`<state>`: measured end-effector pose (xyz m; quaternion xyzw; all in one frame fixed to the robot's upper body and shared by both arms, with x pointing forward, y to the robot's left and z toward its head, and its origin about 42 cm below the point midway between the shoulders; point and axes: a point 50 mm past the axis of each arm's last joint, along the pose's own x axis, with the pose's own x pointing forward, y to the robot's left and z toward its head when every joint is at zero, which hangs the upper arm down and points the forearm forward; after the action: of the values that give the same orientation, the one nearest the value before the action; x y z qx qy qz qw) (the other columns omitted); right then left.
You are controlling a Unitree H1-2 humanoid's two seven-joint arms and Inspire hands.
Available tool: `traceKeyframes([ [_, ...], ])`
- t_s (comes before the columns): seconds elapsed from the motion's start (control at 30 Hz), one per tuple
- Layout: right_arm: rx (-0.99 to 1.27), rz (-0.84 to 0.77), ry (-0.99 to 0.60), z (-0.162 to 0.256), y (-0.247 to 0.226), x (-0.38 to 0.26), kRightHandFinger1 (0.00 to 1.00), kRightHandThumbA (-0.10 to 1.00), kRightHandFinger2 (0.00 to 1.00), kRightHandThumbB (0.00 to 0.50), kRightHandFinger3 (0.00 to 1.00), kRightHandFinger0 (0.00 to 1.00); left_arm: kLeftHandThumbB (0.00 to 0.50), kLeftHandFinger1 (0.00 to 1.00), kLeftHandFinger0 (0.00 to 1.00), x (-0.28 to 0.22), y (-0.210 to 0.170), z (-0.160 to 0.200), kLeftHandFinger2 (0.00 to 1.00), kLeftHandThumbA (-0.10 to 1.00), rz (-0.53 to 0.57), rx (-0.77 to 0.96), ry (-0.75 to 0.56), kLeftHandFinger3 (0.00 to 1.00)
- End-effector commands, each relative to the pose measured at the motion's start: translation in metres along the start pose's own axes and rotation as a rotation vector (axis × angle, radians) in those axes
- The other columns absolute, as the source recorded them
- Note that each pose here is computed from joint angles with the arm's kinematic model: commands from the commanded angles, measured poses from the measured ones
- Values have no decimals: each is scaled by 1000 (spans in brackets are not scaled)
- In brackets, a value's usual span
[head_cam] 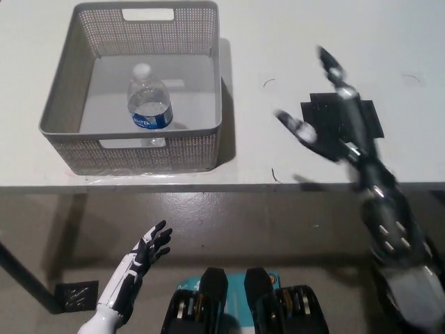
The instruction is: Use the right hand to pick up a water botttle and place it into a container on the left side
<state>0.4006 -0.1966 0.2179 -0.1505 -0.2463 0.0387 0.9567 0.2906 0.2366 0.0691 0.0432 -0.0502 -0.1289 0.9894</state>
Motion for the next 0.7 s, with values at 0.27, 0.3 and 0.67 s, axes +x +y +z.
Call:
traceKeyframes([
  [0.27,237,74,144,-37,-20,-102,1000,983,1000,355,1000,1000,199,1000,1000,-3,9,6,1000,1000,16,2,-36,1000],
  [0.3,247,71,164,-42,-18,-110,1000,979,1000,339,1000,1000,199,1000,1000,-2,10,7,1000,1000,17,9,-39,1000],
  [0.67,291,80,303,-60,-12,-155,1000,950,1000,282,1000,1000,184,1000,1000,4,13,11,1000,1000,22,11,-47,1000],
])
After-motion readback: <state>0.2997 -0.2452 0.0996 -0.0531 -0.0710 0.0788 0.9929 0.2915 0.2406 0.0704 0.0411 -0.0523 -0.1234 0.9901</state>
